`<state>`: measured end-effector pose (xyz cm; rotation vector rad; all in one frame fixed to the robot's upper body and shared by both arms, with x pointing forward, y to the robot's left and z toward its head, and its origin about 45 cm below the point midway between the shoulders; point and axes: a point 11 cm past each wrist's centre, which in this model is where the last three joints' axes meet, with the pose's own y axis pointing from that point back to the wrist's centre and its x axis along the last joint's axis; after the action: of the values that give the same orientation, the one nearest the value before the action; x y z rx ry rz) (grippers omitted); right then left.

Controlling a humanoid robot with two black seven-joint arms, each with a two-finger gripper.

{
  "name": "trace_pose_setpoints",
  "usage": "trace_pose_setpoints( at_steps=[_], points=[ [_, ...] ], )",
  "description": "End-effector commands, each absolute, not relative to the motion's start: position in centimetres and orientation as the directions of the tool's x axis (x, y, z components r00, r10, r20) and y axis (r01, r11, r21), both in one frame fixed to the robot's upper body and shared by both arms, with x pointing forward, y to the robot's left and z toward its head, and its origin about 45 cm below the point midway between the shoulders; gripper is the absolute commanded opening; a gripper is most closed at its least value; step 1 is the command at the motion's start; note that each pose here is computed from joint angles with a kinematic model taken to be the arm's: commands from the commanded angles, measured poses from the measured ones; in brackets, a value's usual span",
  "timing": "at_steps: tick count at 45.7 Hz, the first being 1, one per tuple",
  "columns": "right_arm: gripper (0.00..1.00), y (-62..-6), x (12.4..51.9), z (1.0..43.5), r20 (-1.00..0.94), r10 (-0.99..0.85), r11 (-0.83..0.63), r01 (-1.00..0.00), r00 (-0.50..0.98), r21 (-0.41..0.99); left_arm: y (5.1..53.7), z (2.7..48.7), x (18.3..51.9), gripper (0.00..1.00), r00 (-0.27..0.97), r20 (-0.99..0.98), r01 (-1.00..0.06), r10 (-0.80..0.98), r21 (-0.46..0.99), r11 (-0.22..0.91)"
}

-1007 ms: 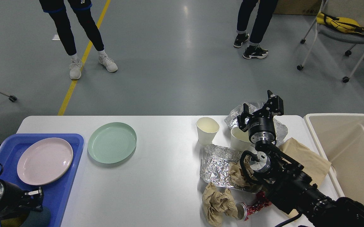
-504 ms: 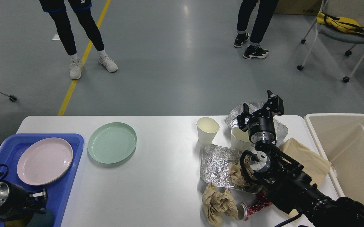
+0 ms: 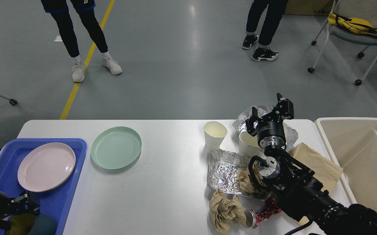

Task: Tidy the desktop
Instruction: 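Lower the mug into the blue tray corner and open the left gripper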

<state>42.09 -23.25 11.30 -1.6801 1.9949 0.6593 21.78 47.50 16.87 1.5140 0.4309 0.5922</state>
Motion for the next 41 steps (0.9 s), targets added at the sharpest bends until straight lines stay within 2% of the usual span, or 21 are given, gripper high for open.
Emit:
trace_pose_setpoints(
  at_steps=[1, 7, 16, 20, 25, 32, 36, 41],
  points=[
    [1.0, -23.3, 42.1, 11.2, -0.614, -0.773, 0.145, -0.987, -0.16, 0.074, 50.1, 19.2, 22.9, 0.95, 0.771, 0.169, -0.137, 0.614, 0.986, -0.1],
    [1.0, -23.2, 42.1, 11.3, -0.614, -0.773, 0.145, -0.987, -0.159, 0.073, 50.9, 20.7, 23.2, 0.96, 0.758, 0.141, -0.117, 0.637, 0.99, -0.08],
    [1.0, -23.3, 42.1, 11.2, -0.614, -0.773, 0.145, -0.987, -0.16, 0.074, 51.5, 24.0, 25.4, 0.96, 0.737, 0.123, -0.142, 0.664, 0.99, -0.026],
    [1.0, -23.3, 42.1, 11.2, -0.614, -0.773, 0.145, -0.987, -0.16, 0.074, 52.2, 27.2, 26.5, 0.96, 0.719, 0.111, -0.165, 0.686, 0.986, 0.013],
    [1.0, -23.3, 42.0, 11.2, -0.614, -0.773, 0.145, -0.987, -0.16, 0.074, 52.3, 34.0, 27.7, 0.96, 0.722, 0.052, -0.141, 0.69, 0.987, 0.074],
    [1.0, -23.2, 42.1, 11.3, -0.614, -0.773, 0.144, -0.987, -0.159, 0.074, 52.9, 46.0, 31.3, 0.96, 0.733, 0.342, -0.338, 0.589, 0.933, -0.121],
    [1.0, -23.2, 42.1, 11.3, -0.614, -0.773, 0.144, -0.987, -0.159, 0.074, 51.8, 49.7, 32.2, 0.96, 0.737, 0.421, -0.39, 0.529, 0.904, -0.176],
    [1.0, -23.2, 42.1, 11.3, -0.614, -0.773, 0.145, -0.987, -0.159, 0.073, 50.1, 52.9, 33.0, 0.96, 0.729, 0.486, -0.456, 0.482, 0.87, -0.188]
  ],
)
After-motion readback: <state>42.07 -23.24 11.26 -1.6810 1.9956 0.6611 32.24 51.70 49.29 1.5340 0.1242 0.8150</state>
